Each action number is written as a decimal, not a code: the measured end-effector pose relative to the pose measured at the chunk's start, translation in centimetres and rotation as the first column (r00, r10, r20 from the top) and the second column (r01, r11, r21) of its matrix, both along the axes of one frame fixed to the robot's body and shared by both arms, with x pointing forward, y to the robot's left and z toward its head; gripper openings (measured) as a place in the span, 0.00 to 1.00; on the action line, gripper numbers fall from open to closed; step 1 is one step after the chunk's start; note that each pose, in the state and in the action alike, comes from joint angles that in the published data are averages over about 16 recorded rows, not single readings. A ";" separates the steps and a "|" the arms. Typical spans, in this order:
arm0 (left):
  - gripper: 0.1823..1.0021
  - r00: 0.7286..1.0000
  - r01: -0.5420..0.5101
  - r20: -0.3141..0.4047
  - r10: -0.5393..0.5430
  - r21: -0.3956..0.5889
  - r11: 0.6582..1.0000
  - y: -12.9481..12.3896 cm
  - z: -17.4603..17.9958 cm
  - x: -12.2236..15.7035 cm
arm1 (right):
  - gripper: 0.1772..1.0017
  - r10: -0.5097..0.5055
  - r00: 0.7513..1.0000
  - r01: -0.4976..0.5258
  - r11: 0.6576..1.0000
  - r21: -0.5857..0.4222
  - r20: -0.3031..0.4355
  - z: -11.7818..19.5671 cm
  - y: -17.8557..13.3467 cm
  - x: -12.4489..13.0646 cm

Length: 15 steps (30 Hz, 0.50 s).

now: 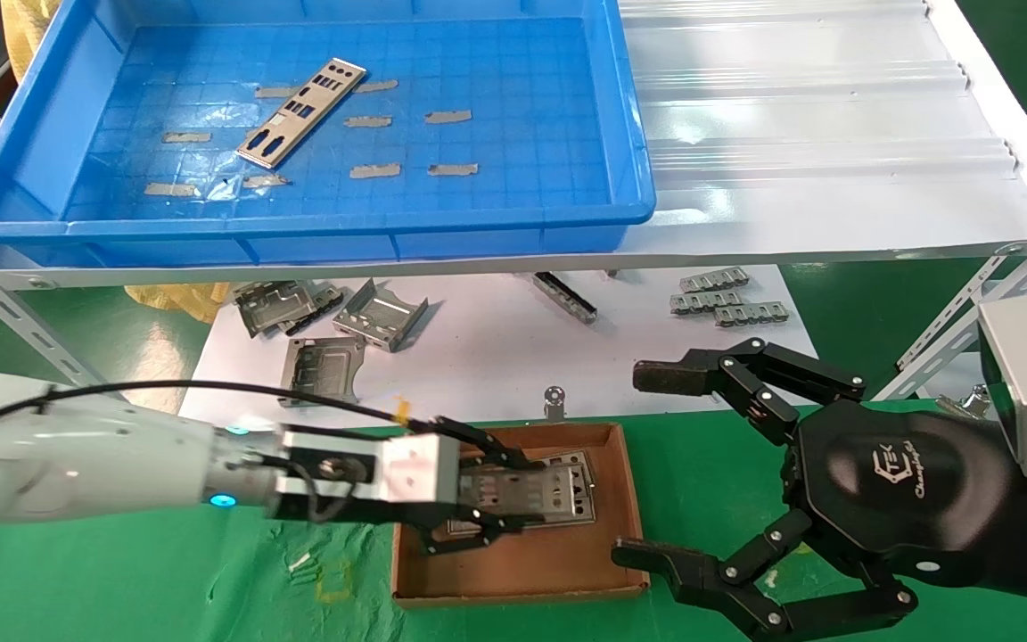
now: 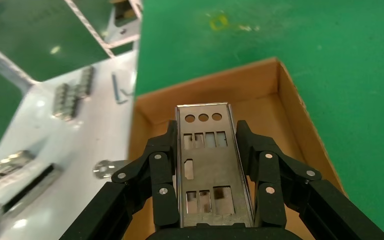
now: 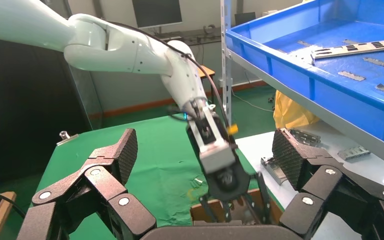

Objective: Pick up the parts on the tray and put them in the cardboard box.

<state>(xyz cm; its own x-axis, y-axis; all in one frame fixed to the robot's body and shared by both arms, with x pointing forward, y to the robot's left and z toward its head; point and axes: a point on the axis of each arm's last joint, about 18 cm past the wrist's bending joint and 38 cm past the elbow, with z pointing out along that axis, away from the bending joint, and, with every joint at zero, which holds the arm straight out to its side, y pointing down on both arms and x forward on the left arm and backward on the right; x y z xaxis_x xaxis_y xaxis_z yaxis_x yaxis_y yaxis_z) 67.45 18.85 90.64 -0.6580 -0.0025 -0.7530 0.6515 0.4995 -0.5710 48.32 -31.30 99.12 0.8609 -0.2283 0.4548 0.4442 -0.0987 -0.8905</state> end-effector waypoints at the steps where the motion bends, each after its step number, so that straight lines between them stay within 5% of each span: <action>1: 0.33 1.000 -0.002 0.004 0.002 0.006 1.000 -0.3 -0.3 0.2 | 1.00 0.000 1.000 0.000 1.000 0.000 0.000 0.0 0.0 0.0; 15: 0.36 0.999 -0.043 0.026 0.042 0.022 0.999 -2.2 -2.1 2.2 | 1.00 0.000 1.000 0.000 1.000 0.000 0.000 0.0 0.0 0.0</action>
<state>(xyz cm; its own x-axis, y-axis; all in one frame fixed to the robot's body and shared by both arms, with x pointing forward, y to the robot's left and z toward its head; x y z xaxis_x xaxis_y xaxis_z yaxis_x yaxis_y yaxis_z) 69.64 16.67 88.54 -0.6379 -0.0129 -0.7700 0.6438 0.5397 -0.5424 48.32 -31.30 99.12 0.8609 -0.2283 0.4548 0.4442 -0.0987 -0.8905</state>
